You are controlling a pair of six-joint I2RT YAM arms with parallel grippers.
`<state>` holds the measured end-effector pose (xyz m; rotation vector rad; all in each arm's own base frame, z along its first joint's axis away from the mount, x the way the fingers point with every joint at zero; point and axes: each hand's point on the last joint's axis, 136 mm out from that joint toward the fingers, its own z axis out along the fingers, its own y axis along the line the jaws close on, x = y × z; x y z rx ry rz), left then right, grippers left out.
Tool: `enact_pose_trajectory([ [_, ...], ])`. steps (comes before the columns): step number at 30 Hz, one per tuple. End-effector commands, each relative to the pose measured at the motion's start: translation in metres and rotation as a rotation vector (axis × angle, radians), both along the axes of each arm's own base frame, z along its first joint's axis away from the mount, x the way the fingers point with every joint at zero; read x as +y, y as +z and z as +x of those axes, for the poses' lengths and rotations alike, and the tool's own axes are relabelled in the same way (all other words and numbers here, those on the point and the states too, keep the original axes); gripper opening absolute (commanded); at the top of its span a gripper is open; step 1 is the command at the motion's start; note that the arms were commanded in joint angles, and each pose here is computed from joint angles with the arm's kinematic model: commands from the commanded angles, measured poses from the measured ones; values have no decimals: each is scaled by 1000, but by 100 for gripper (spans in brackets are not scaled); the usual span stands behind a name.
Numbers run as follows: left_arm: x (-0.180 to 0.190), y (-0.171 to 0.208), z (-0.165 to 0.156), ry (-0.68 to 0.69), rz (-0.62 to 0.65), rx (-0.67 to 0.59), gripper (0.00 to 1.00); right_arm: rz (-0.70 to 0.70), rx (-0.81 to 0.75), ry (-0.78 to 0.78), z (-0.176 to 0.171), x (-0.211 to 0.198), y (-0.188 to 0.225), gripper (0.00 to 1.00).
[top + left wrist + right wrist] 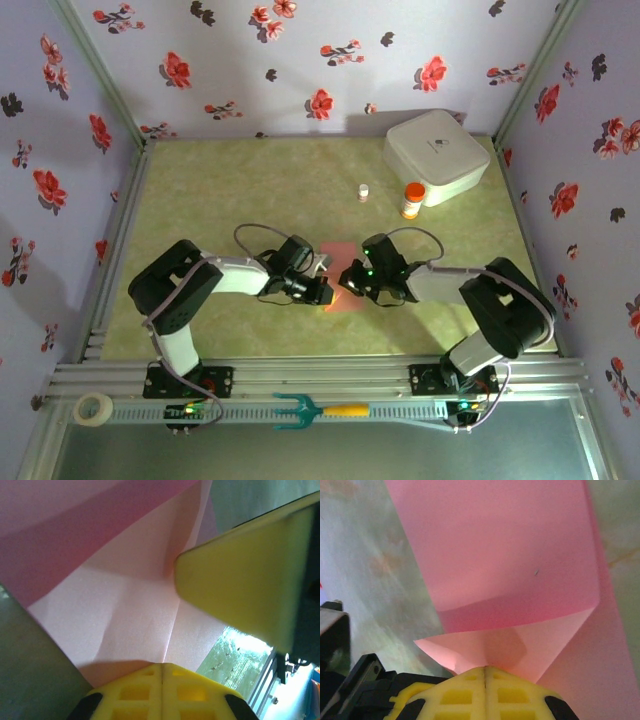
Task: Fold a paper plane with a square sheet of paper (pick it up from the middle)
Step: Fold the triangle a second time at the center of the table.
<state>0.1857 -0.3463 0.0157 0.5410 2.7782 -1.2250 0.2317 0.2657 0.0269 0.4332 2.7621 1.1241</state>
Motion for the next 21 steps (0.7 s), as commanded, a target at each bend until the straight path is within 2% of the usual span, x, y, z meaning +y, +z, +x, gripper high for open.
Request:
enact_pose_trajectory([
  [1,23,-32,-14,0,142,24,0,10,19,30,-2,9,-10,2],
  [5,24,-34,-13,6,153,25,0,-71,49,-21,-2,-15,-31,2],
  [12,28,-39,-15,11,168,29,0,-12,26,-93,20,-33,-23,3],
  [17,27,-41,-16,8,171,35,0,-57,9,-132,34,-50,-24,3],
  [21,27,-42,-16,7,170,37,0,-26,-2,-187,46,-62,-21,3],
])
